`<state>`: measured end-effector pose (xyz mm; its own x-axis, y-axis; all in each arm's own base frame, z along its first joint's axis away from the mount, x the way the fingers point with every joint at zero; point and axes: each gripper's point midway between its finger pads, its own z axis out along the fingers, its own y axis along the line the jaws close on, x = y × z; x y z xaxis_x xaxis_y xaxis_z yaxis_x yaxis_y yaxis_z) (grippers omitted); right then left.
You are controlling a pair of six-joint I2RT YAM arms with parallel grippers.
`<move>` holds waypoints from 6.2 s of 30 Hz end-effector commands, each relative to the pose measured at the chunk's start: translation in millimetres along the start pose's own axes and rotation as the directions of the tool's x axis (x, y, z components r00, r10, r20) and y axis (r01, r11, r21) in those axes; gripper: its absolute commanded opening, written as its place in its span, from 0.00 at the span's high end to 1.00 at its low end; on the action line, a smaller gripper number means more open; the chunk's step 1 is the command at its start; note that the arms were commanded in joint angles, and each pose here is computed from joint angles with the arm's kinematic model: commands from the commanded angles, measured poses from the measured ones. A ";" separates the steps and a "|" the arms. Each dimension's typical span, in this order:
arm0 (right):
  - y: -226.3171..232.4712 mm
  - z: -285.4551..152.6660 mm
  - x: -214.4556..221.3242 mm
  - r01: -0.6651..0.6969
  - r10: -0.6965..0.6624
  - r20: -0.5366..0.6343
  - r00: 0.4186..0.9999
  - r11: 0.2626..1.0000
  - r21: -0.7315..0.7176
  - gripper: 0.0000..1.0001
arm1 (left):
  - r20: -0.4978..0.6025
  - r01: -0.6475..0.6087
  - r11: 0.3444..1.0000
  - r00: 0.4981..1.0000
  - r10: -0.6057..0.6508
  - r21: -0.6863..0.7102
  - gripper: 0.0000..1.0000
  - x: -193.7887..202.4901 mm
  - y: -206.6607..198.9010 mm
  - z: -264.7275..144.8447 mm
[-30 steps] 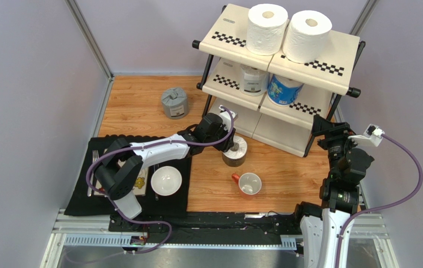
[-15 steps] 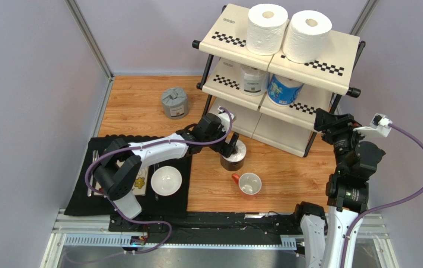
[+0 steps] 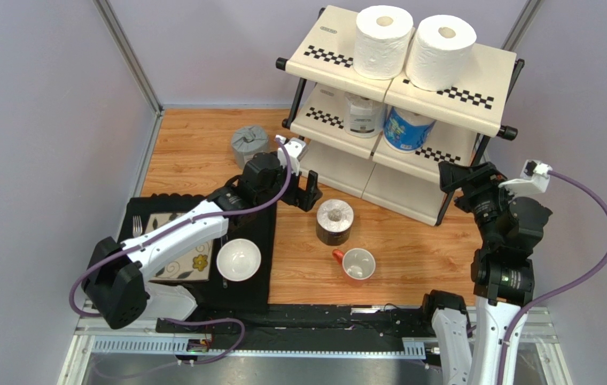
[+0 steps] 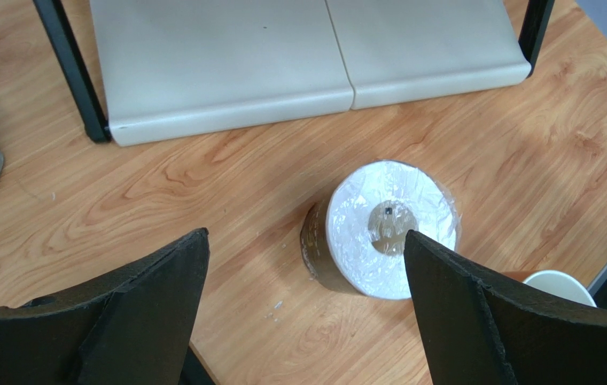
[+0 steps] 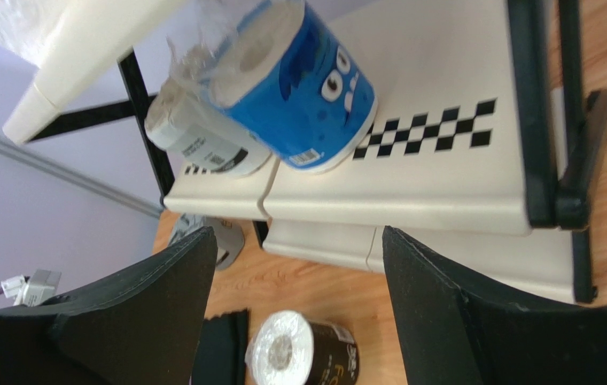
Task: Place and organize the paper towels onto the shelf
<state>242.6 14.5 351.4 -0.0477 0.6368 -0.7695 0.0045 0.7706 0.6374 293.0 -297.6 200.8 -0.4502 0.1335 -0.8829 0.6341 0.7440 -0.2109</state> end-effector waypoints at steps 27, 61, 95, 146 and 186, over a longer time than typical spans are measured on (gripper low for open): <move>13.7 24.8 102.6 0.153 -0.188 -0.365 0.912 0.981 -0.121 0.20 | -0.041 0.084 0.996 0.996 -0.083 0.032 0.01 40.4 -6.0 24.5; 83.7 8.8 307.8 0.624 -0.910 -0.370 0.186 0.400 -0.671 0.30 | 0.168 0.237 0.944 0.965 -0.201 -0.229 0.01 99.0 75.0 -121.4; 45.6 2.6 359.8 0.577 -0.896 -0.440 -0.060 0.328 -0.748 0.48 | 0.147 0.256 0.950 0.962 -0.232 -0.177 0.01 96.3 62.5 -125.5; -6.2 137.6 212.4 0.935 -0.832 -0.489 0.260 0.344 -0.088 0.91 | 0.148 0.313 0.934 0.946 -0.290 -0.170 0.01 130.0 65.9 -120.4; -36.6 129.5 217.0 0.991 -0.884 -0.467 -0.019 0.045 -0.127 0.91 | 0.167 0.338 0.931 0.934 -0.315 -0.135 0.01 145.0 64.1 -115.3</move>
<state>353.5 127.6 137.8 -0.4984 -0.7221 -0.4797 -0.2453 0.6482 -0.7209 193.4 -152.5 100.4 -0.5350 -0.1957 -0.8219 0.3418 0.8395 -0.4224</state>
